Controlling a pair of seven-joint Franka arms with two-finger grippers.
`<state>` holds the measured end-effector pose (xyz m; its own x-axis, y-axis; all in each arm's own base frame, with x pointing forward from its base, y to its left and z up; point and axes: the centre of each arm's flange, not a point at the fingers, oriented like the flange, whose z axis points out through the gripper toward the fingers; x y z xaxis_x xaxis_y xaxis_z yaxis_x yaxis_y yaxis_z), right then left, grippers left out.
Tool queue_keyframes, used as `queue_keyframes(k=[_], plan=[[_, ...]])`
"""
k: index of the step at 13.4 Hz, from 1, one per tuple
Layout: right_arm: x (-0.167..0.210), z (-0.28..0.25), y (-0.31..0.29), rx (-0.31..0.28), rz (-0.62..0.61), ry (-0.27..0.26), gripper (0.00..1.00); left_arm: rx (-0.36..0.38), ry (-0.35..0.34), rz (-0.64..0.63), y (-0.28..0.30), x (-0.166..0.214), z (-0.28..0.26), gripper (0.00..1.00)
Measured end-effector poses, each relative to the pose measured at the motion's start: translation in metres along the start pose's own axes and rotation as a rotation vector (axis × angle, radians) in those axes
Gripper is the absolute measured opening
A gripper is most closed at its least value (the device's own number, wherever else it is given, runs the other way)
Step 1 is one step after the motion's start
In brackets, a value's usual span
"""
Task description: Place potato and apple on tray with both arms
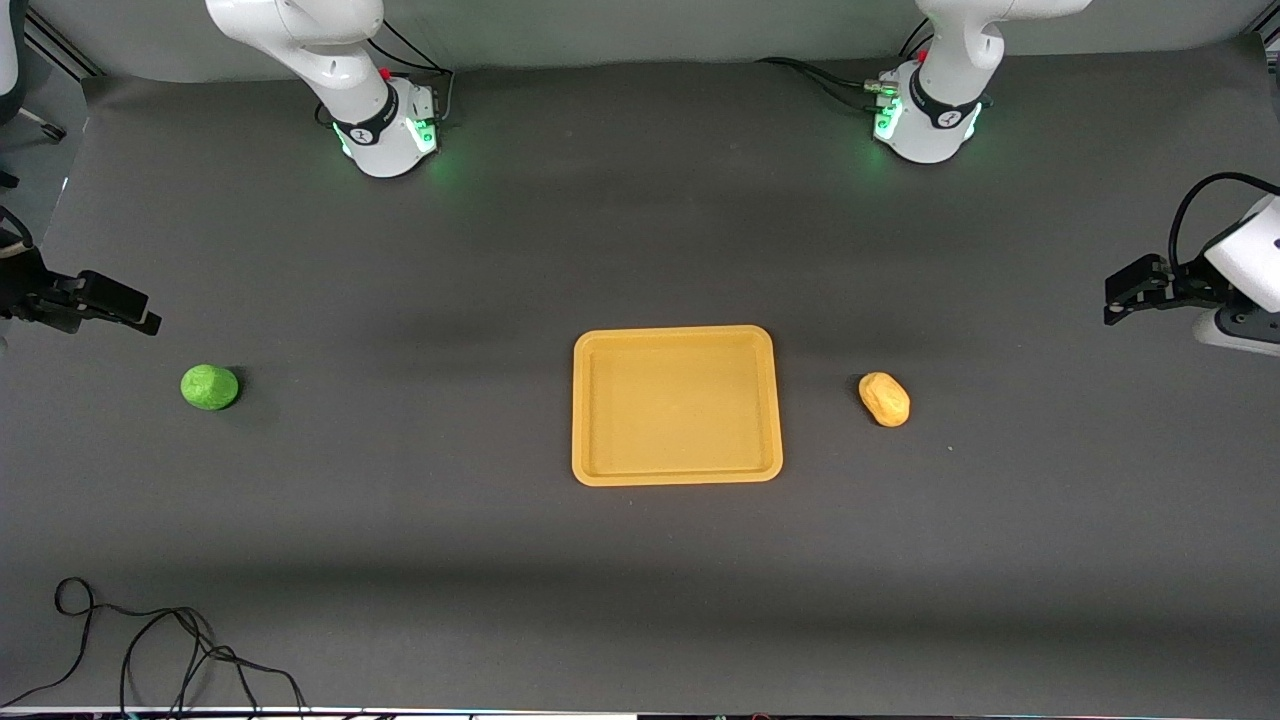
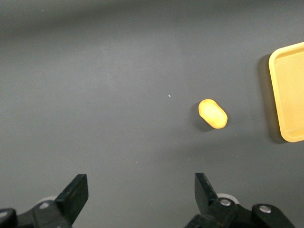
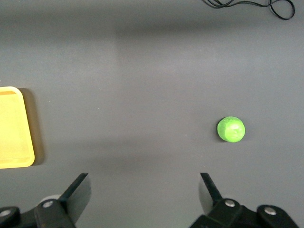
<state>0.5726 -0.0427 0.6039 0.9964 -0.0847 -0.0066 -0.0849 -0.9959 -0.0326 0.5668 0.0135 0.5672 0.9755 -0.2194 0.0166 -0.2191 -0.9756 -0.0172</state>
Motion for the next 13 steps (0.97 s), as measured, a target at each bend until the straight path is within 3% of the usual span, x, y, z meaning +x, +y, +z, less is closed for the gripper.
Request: queue_keyframes(k=[8, 13], plan=[[0.0, 0.0, 0.001, 0.0, 0.001, 0.0, 1.0, -0.044, -0.014, -0.005, 0.004, 0.001, 0.011, 1.0], [0.0, 0.0, 0.001, 0.0, 0.001, 0.001, 1.0, -0.113, -0.063, -0.006, 0.019, 0.015, 0.075, 1.0]])
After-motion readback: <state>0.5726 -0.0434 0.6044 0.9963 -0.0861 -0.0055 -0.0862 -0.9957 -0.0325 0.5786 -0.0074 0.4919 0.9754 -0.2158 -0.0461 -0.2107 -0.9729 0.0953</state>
